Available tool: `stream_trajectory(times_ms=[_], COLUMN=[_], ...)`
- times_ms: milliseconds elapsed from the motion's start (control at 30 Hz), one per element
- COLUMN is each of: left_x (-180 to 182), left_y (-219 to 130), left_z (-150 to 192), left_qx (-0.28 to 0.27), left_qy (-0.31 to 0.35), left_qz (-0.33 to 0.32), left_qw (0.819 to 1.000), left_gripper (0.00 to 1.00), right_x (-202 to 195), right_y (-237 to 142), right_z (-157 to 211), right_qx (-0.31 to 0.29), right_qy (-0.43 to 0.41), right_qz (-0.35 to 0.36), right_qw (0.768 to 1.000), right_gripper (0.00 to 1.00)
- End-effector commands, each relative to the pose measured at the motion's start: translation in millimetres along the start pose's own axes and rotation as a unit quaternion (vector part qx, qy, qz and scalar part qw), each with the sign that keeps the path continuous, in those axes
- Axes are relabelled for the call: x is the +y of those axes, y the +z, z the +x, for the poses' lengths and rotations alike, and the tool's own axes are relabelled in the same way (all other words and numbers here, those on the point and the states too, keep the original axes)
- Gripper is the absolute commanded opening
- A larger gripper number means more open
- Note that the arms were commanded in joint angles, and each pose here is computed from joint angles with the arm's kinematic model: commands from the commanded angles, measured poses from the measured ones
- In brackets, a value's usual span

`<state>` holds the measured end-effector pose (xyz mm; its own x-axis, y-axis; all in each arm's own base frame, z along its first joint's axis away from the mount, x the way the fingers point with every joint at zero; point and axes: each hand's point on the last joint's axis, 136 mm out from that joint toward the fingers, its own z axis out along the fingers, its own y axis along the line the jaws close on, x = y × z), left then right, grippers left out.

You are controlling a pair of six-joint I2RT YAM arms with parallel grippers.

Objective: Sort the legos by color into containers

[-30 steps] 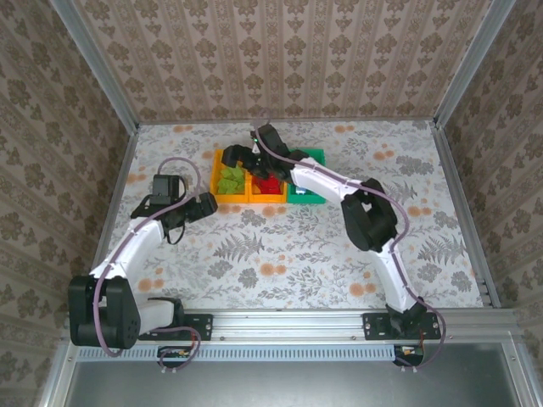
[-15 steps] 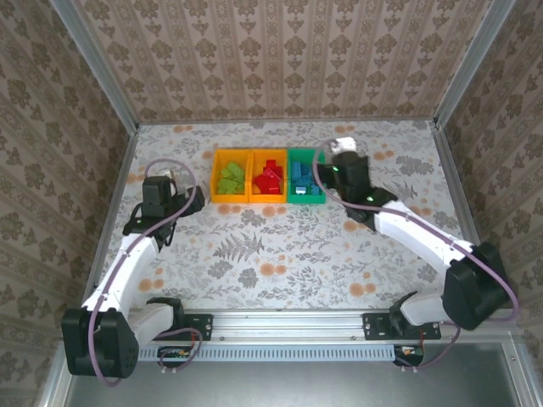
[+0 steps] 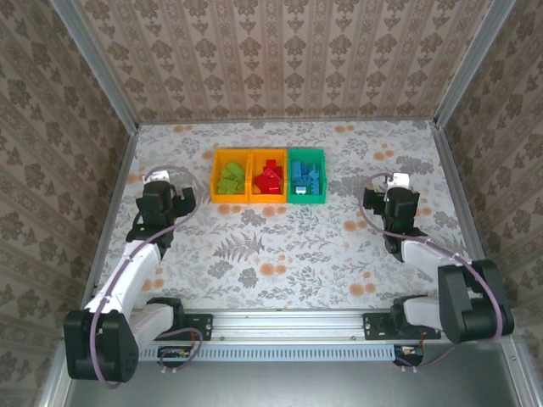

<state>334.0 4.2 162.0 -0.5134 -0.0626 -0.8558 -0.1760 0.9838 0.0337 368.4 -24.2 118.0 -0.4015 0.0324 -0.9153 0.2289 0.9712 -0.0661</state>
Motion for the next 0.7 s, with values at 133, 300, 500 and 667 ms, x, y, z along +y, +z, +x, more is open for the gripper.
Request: stream_trajectory(times_ms=[133,300,500,667], left_x=[15.9,20.6,17.7,2.5], left_y=[7.8,17.3,35.4,41.7], left_z=[15.0,20.1,28.9,13.5], left_qx=[-0.034,-0.051,-0.067,-0.122], left_qy=[0.030,0.021,0.032,0.055], left_qz=[-0.040,-0.058,-0.064,-0.033], left_qw=[0.998,0.997,0.995,0.990], left_gripper=[1.00,1.00,1.00,1.00], right_x=[12.2,27.4,27.0,26.7], right_y=[13.0,25.3,28.6,28.9], right_z=[-5.8,6.1,5.7,6.0], right_qx=[-0.060,-0.045,-0.041,-0.040], right_qy=[0.006,-0.013,-0.009,-0.008], right_qz=[-0.032,-0.068,-0.070,-0.071], right_qw=[0.998,0.997,0.997,0.997], right_gripper=[1.00,1.00,1.00,1.00])
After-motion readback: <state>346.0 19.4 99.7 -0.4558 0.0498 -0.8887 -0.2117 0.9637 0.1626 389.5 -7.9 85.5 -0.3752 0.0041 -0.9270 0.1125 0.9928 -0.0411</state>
